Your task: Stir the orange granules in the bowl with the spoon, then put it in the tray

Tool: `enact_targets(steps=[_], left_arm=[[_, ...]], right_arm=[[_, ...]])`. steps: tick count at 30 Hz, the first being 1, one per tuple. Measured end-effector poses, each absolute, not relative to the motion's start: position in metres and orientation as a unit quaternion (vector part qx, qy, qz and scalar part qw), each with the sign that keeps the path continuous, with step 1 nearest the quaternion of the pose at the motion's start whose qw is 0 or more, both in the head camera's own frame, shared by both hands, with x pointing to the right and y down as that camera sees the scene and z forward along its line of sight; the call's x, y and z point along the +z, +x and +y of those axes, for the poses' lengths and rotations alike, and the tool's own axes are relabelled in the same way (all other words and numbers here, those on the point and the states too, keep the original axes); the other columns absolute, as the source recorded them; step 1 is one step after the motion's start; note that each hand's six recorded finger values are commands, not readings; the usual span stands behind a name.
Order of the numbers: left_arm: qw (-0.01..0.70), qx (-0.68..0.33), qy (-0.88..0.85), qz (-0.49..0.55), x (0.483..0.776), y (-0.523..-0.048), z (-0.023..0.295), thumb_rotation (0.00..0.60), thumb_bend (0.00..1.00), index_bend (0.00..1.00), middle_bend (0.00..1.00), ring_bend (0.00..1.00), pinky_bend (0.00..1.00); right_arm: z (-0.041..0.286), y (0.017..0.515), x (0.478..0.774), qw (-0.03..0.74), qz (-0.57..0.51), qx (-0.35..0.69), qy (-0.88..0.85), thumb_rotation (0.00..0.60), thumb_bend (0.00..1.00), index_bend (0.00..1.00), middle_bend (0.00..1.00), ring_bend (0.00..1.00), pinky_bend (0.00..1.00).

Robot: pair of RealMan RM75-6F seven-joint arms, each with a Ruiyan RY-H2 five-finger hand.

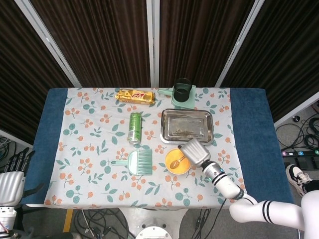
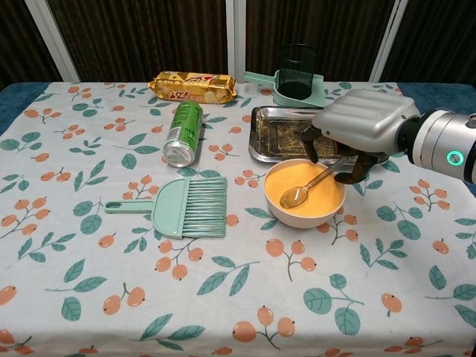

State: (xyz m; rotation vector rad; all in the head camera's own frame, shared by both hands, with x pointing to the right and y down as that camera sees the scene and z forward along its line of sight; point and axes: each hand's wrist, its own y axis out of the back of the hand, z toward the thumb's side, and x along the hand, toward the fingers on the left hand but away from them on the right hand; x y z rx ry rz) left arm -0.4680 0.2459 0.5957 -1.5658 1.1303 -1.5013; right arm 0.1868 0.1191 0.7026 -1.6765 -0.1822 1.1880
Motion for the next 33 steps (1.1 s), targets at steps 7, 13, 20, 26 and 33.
enact_targets(steps=[7,13,20,26,33], left_arm=[[0.340,-0.578,-0.601,0.435,0.5960,-0.4685,0.2460,0.600,0.01,0.10,0.07,0.07,0.10],[0.338,-0.579,-0.600,0.435,0.5965,-0.4697,0.2471,0.600,0.01,0.10,0.07,0.07,0.10],[0.336,-0.579,-0.601,0.436,0.5980,-0.4705,0.2477,0.600,0.01,0.10,0.07,0.07,0.10],[0.335,-0.580,-0.600,0.438,0.5984,-0.4719,0.2486,0.600,0.01,0.10,0.07,0.07,0.10],[0.335,-0.580,-0.600,0.438,0.5986,-0.4724,0.2492,0.600,0.01,0.10,0.07,0.07,0.10]], right_arm=[[0.1217,0.1835,0.7066,0.514,-0.070,0.491,-0.700,0.600,0.28,0.48,0.99,1.00,1.00],[0.1234,0.1832,0.7095,0.515,-0.063,0.494,-0.698,0.600,0.29,0.49,0.99,1.00,1.00],[0.1225,0.1818,0.7102,0.516,-0.063,0.495,-0.696,0.600,0.31,0.52,0.99,1.00,1.00],[0.1224,0.1812,0.7110,0.518,-0.062,0.496,-0.694,0.600,0.33,0.55,0.99,1.00,1.00],[0.1193,0.1793,0.7075,0.527,-0.066,0.493,-0.689,0.600,0.34,0.58,0.99,1.00,1.00]])
